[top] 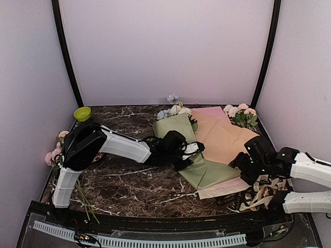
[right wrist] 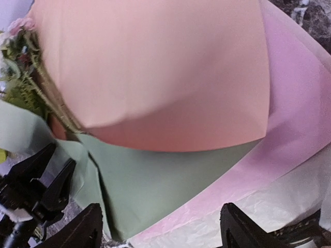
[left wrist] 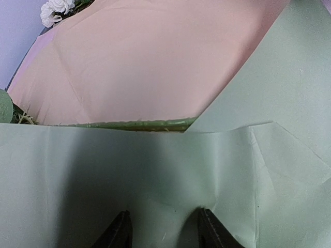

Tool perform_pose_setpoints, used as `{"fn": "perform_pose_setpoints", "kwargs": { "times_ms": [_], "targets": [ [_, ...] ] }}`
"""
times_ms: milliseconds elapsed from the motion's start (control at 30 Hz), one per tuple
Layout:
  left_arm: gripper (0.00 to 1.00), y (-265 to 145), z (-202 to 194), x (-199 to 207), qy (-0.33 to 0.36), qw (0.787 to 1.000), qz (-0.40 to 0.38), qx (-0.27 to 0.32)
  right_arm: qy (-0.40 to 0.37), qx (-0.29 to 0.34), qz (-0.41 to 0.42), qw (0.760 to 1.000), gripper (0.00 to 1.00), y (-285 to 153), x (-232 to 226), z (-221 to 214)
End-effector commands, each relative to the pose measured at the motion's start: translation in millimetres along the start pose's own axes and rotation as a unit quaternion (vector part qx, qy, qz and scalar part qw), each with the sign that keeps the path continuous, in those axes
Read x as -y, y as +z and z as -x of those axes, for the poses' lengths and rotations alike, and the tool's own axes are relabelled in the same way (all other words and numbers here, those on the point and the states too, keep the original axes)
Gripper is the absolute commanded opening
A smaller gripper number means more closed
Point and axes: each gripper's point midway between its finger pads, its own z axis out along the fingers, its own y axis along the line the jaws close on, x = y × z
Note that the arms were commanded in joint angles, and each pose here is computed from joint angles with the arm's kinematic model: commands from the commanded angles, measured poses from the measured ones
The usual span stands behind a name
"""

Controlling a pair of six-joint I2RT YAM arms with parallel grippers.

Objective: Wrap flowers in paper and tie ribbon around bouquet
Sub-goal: Pick up the two-thirds-folded wrapping paper from the center of the board.

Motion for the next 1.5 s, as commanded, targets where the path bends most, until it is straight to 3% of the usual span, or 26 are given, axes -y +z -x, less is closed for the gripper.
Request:
{"fn": "perform_pose_setpoints", "kwargs": {
  "times_ms": [0, 100, 367, 500, 800, 933, 1067, 1467],
  "targets": [
    [0.45, 3, -27, 19, 0.002, 0.998, -0.032, -0.047, 0.022, 0.003, -0.018, 1.000, 0.72, 15, 13, 8],
    [0.45, 3, -26, 18, 0.004, 0.999, -0.031, -0.044, 0.040, -0.001, 0.008, 0.999, 0.61, 23, 10, 9],
    [0.46, 2, -25, 17, 0.006, 0.999, -0.029, -0.045, 0.039, -0.021, -0.009, 0.999, 0.59, 45, 18, 9],
    [0.46, 1, -25, 17, 0.008, 0.999, -0.029, -0.045, 0.030, -0.022, -0.015, 0.999, 0.53, 51, 20, 12],
    [0.46, 2, -23, 16, 0.012, 0.999, -0.026, -0.042, 0.054, -0.020, 0.002, 0.998, 0.33, 54, 25, 10],
    [0.46, 2, -25, 16, 0.014, 0.999, -0.025, -0.043, 0.049, -0.005, 0.012, 0.999, 0.17, 51, 21, 16],
    [0.47, 2, -27, 17, 0.016, 0.999, -0.025, -0.043, 0.011, 0.001, 0.027, 1.000, 0.00, 48, 10, 21],
    [0.48, 9, -38, 23, 0.018, 0.998, -0.036, -0.054, -0.198, 0.036, 0.022, 0.979, 0.00, 18, -49, 25]
  ]
}}
